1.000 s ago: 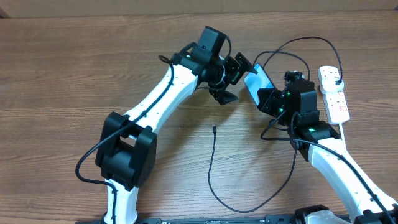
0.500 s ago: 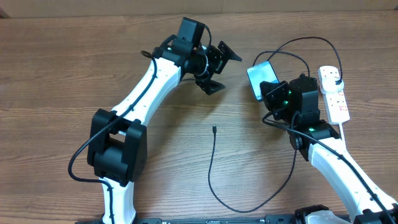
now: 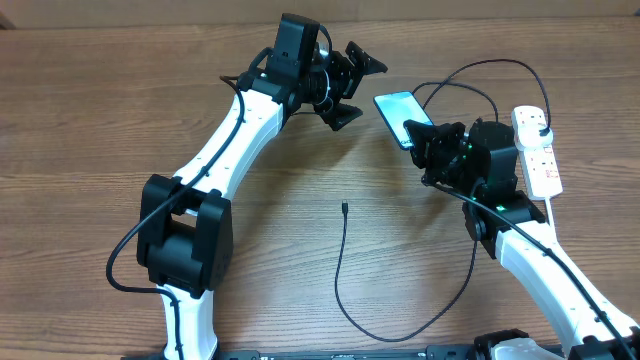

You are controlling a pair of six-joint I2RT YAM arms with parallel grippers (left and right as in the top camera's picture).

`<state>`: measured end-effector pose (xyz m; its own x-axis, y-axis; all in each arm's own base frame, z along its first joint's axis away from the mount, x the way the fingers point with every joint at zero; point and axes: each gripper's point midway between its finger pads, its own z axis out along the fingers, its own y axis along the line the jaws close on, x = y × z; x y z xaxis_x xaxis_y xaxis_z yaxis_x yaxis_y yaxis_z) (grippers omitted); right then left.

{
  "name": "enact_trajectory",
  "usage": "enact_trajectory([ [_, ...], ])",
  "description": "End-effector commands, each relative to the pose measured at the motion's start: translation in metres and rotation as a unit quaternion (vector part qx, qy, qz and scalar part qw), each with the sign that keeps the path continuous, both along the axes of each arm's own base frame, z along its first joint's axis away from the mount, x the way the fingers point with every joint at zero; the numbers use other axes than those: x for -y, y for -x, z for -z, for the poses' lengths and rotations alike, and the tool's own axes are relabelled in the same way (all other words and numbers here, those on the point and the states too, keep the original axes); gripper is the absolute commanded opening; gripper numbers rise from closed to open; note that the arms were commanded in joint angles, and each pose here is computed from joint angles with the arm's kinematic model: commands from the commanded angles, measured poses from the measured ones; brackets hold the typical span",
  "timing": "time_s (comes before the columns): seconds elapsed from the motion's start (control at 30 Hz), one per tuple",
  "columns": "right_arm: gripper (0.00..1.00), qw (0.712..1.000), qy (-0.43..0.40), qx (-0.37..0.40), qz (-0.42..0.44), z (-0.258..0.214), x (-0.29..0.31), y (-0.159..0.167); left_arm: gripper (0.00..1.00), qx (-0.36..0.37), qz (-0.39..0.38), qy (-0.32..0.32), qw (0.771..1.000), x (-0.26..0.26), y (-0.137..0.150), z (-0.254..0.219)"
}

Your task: Plug charger to phone and switch on socket

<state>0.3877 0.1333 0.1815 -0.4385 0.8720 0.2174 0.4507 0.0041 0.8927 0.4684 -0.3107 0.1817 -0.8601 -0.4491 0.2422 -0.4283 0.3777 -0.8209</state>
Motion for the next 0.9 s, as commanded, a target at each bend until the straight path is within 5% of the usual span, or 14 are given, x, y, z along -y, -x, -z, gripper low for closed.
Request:
enact_trajectory([
  [0.0, 0.04, 0.998, -0.058, 0.018, -0.003, -0.030, -0.010, -0.006, 1.00, 0.026, -0.022, 0.006, 0.999, -0.002, -0.006, -0.030],
  [0.87, 0.04, 0.986, -0.165, -0.006, 0.006, -0.050, -0.019, -0.006, 1.00, -0.006, -0.061, 0.017, 0.998, 0.034, 0.005, -0.033],
])
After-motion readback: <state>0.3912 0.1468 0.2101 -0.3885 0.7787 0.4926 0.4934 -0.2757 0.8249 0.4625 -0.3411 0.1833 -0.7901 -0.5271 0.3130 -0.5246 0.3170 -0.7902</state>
